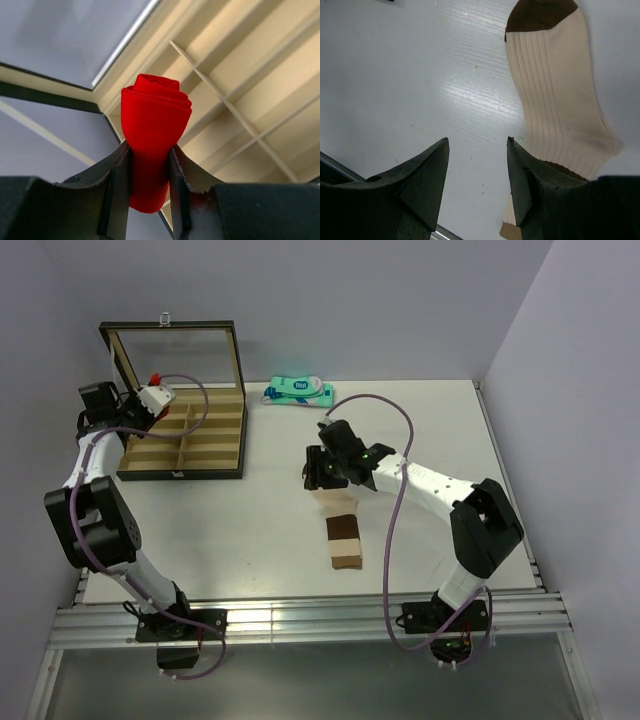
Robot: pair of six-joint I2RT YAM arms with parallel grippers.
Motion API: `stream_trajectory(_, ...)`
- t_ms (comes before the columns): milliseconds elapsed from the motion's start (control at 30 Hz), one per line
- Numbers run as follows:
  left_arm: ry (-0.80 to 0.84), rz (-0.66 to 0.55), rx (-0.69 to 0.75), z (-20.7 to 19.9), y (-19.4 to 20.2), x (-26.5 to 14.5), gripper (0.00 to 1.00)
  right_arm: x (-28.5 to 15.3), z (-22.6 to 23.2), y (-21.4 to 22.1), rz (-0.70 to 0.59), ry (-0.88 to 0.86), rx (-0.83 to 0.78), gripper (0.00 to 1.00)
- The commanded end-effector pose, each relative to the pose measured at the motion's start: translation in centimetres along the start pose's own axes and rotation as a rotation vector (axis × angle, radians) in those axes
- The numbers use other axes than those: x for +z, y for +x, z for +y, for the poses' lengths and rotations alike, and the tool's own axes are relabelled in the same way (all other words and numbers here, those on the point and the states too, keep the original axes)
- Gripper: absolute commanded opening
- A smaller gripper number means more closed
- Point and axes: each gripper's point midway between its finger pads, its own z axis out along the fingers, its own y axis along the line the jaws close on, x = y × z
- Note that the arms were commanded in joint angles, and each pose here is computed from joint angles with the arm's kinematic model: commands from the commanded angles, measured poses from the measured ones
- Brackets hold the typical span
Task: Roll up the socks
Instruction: Place the sock in the storage box.
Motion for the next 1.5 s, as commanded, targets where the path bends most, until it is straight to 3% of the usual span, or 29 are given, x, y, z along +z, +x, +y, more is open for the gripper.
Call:
stream_trajectory(0, 0.046, -0.109, 0.133, 0.6, -0.7, 0.2, 0.0, -2.5, 1.0, -2.2, -0.085, -0.008, 0.02, 0.57)
stream_trajectory(133, 0.074, -0.11, 0.225, -0.4, 1.0, 0.9, 0.0, -3.0, 0.7, -2.1, -0.088, 0.005, 0.028, 0.57)
stream_trajectory(533, 0.206, -0.111, 0.323, -2.4, 6.9, 1.6, 0.0, -4.9, 0.6, -2.0, -0.085, 0.035, 0.088, 0.57)
stream_trajectory(767, 0.227, -0.15, 0.37, -2.6, 8.3, 2.3, 0.0, -5.4, 0.3, -1.6, -0.102, 0.075, 0.137, 0.57)
stream_trajectory(1133, 0.307, -0.154, 0.381, -1.7, 9.0, 3.2, 0.0, -4.5, 0.5, -0.7, -0.078, 0.108, 0.161, 0.57)
stream_trajectory(1467, 0.51, -0.072, 0.355, -5.8, 11.8, 2.1, 0.0, -4.0, 0.1, -0.4, -0.051, 0.134, 0.138, 0.57)
